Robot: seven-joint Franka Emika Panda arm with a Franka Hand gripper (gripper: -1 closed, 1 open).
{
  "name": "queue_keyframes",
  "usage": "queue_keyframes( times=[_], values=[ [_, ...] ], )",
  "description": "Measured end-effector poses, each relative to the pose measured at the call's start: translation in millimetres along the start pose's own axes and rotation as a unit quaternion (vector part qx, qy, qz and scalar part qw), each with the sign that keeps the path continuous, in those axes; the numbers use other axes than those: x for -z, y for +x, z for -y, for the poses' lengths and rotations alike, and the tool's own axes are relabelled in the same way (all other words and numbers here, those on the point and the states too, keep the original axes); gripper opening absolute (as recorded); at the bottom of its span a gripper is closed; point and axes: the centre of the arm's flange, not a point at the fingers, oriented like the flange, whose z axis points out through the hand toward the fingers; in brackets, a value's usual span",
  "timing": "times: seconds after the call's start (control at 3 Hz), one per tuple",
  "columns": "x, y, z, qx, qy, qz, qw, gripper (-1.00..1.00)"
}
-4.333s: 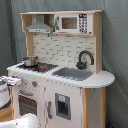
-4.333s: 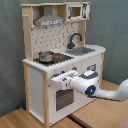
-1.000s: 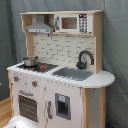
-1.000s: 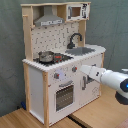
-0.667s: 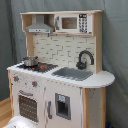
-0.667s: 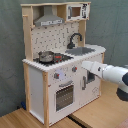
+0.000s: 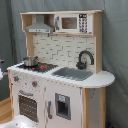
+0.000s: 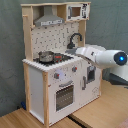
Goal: Play with the kitchen
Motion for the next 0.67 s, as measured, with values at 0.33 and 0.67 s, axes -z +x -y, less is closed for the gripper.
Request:
queue_keyframes(
  times=[0.33,0.67],
  values=[
    [-20.9,4.6,-20.5,-0.005,0.035,-0.006,0.9994,1.00],
    [-32.1,9.6,-38.9,-0.005,0.062,-0.019,0.9979,1.00]
  ],
)
